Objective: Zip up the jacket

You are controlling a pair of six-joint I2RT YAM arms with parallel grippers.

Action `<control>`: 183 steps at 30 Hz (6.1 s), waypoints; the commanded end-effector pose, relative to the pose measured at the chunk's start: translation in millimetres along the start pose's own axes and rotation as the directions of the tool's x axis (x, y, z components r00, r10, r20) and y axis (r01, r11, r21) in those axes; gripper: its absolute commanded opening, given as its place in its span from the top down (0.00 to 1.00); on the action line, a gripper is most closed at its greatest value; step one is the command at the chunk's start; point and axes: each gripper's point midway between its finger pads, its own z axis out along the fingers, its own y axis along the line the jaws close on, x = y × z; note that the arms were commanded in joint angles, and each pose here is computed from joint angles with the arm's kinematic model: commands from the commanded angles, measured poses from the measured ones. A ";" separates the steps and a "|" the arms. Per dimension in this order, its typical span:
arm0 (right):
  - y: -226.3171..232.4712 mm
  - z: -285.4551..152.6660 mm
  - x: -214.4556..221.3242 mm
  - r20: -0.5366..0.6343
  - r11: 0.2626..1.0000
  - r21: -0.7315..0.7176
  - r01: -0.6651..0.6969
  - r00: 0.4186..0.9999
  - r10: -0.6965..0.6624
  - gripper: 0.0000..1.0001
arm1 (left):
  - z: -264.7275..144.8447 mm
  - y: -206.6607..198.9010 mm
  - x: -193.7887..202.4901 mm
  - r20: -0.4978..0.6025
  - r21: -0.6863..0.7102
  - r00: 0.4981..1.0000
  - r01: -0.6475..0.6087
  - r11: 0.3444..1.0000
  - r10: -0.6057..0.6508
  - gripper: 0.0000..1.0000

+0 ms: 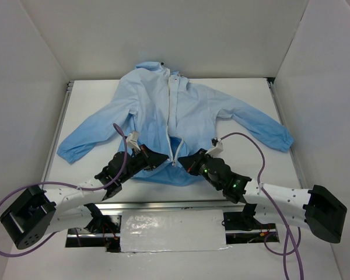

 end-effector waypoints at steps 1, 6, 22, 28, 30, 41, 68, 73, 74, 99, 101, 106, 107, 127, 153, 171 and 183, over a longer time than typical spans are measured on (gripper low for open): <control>22.5 6.1 -14.1 0.029 0.999 -0.033 0.000 1.000 0.001 1.00 | 2.7 -18.4 -12.1 0.034 0.049 0.998 -0.050 0.998 0.048 1.00; 15.8 9.5 -14.1 0.021 0.999 0.032 0.003 1.000 -0.003 1.00 | 2.4 -22.5 -11.1 0.019 0.045 0.994 -0.109 0.993 0.108 1.00; 13.0 20.1 6.8 -0.130 0.982 0.091 0.168 0.979 -0.155 1.00 | 5.6 -25.0 -9.0 0.007 0.064 0.968 -0.250 0.966 0.250 1.00; 13.8 18.2 5.9 -0.133 0.982 0.100 0.160 0.980 -0.146 1.00 | 5.3 -27.6 -2.6 -0.030 0.088 0.945 -0.323 0.942 0.327 1.00; 11.1 16.9 3.8 -0.127 0.980 0.120 0.156 0.982 -0.141 1.00 | 4.1 -22.4 -3.8 -0.023 0.063 0.944 -0.327 0.943 0.329 1.00; 8.3 14.3 -5.4 -0.098 0.976 0.189 0.112 0.991 -0.095 1.00 | -2.7 -2.9 -2.0 -0.016 -0.043 0.936 -0.353 0.935 0.353 1.00; 8.2 14.9 8.2 -0.103 0.984 0.164 0.066 0.993 -0.049 1.00 | -1.0 -14.8 -13.6 0.073 -0.063 0.978 -0.189 0.980 0.194 1.00; 8.5 12.8 7.1 -0.097 0.985 0.163 0.061 0.994 -0.046 1.00 | -0.8 -10.1 -15.4 0.082 -0.088 0.978 -0.185 0.979 0.192 1.00; 8.5 12.7 6.8 -0.095 0.985 0.162 0.059 0.994 -0.044 1.00 | -0.6 -10.4 -15.3 0.082 -0.085 0.978 -0.185 0.979 0.192 1.00; 11.9 19.7 -4.2 -0.035 0.975 0.221 -0.004 0.999 0.012 1.00 | -0.6 -6.9 -12.3 0.097 -0.100 0.981 -0.158 0.982 0.168 1.00; 10.6 21.2 -1.7 -0.041 0.975 0.224 -0.002 0.999 0.012 1.00 | -0.2 -7.5 -12.5 0.101 -0.094 0.981 -0.154 0.984 0.163 1.00; 19.1 21.0 -0.9 -0.040 0.984 0.175 -0.029 0.998 0.037 1.00 | -1.2 -8.4 -8.7 0.098 -0.069 0.984 -0.145 0.987 0.151 1.00; 19.3 21.0 -2.6 -0.035 0.983 0.178 -0.032 0.999 0.039 1.00 | -1.3 -9.5 -9.1 0.103 -0.061 0.983 -0.144 0.988 0.149 1.00; 19.4 20.3 -3.7 -0.027 0.972 0.218 -0.088 0.995 0.096 1.00 | -2.3 -3.5 -6.7 0.117 -0.068 0.983 -0.131 0.989 0.138 1.00; 37.1 11.1 -16.4 -0.068 0.994 -0.083 0.077 0.994 -0.083 1.00 | -12.5 -20.7 14.3 0.021 0.086 0.963 -0.270 0.959 0.270 1.00; 48.0 2.8 -23.4 -0.088 0.933 -0.335 0.132 0.981 -0.170 1.00 | -27.2 -46.5 25.3 0.039 0.296 0.965 -0.260 0.919 0.260 1.00; 33.3 2.2 -35.8 -0.062 0.939 -0.329 0.098 0.990 -0.125 1.00 | -29.0 -38.7 21.8 0.050 0.317 0.972 -0.232 0.920 0.228 1.00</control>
